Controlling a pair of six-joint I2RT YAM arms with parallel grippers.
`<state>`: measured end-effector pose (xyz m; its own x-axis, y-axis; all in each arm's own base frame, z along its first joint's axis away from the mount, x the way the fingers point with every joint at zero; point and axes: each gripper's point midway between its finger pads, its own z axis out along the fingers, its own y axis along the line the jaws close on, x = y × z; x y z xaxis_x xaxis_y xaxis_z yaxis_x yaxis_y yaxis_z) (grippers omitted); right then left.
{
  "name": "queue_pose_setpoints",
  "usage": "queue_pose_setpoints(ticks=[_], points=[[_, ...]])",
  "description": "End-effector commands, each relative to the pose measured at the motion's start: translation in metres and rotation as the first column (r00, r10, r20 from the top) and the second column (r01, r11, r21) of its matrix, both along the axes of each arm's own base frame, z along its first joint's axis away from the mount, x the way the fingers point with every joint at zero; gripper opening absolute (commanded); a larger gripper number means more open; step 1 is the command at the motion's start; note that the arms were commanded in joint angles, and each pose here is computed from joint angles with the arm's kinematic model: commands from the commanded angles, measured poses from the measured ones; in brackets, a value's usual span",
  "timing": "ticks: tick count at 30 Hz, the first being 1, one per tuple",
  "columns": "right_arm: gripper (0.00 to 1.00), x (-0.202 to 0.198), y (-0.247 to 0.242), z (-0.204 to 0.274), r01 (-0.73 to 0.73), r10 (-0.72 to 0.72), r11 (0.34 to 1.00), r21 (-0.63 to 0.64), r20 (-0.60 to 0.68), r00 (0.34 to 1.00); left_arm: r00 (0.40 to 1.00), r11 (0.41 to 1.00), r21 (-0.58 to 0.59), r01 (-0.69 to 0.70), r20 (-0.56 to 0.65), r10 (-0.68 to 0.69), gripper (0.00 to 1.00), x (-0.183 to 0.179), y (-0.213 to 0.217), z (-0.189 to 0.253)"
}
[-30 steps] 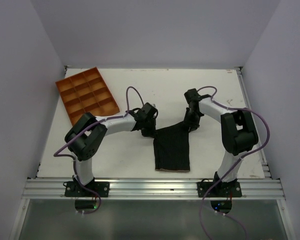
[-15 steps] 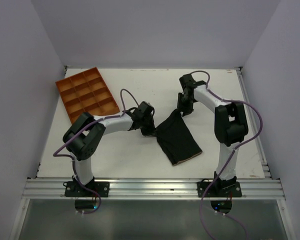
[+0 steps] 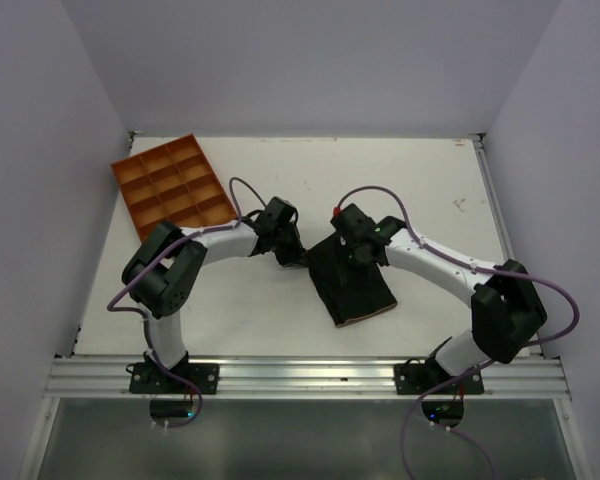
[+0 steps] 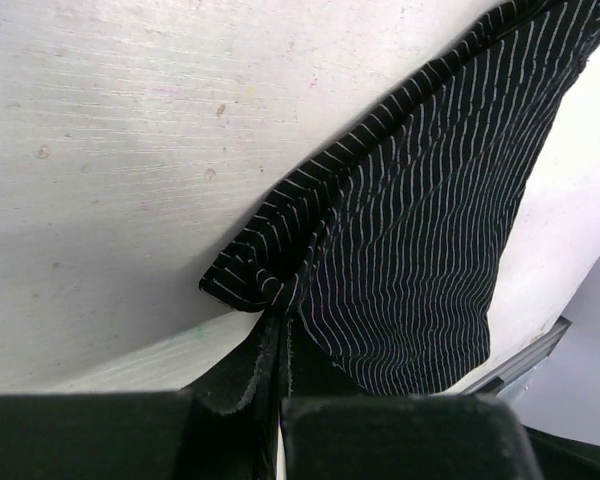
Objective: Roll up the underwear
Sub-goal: Fold the underwear
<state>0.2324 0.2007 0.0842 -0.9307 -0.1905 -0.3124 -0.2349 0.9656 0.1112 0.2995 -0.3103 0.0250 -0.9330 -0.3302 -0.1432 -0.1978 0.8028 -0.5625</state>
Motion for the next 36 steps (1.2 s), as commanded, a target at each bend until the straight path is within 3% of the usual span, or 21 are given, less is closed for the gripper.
queue_pose_setpoints(ticks=[1, 8, 30, 36], points=[[0.44, -0.014, -0.006, -0.007, 0.0, 0.002, 0.999, -0.033, 0.042, 0.999, 1.0, 0.998, -0.06, 0.004, 0.028, -0.002, 0.0, 0.008, -0.009, 0.013], [0.49, -0.039, 0.019, -0.008, -0.09, 0.089, 0.996, 0.004, 0.125, 0.988, 1.0, 0.997, -0.072, 0.014, 0.018, -0.012, 0.0, 0.005, -0.01, 0.014], [0.51, -0.063, 0.029, -0.039, -0.206, 0.258, 0.927, -0.312, 0.137, 0.956, 1.0, 0.998, -0.058, 0.003, -0.01, -0.003, 0.0, 0.004, -0.005, 0.003], [0.47, -0.068, 0.022, -0.048, -0.208, 0.267, 0.905, -0.372, 0.113, 0.957, 1.0, 0.999, -0.044, -0.001, -0.014, 0.001, 0.0, 0.005, -0.002, 0.0]])
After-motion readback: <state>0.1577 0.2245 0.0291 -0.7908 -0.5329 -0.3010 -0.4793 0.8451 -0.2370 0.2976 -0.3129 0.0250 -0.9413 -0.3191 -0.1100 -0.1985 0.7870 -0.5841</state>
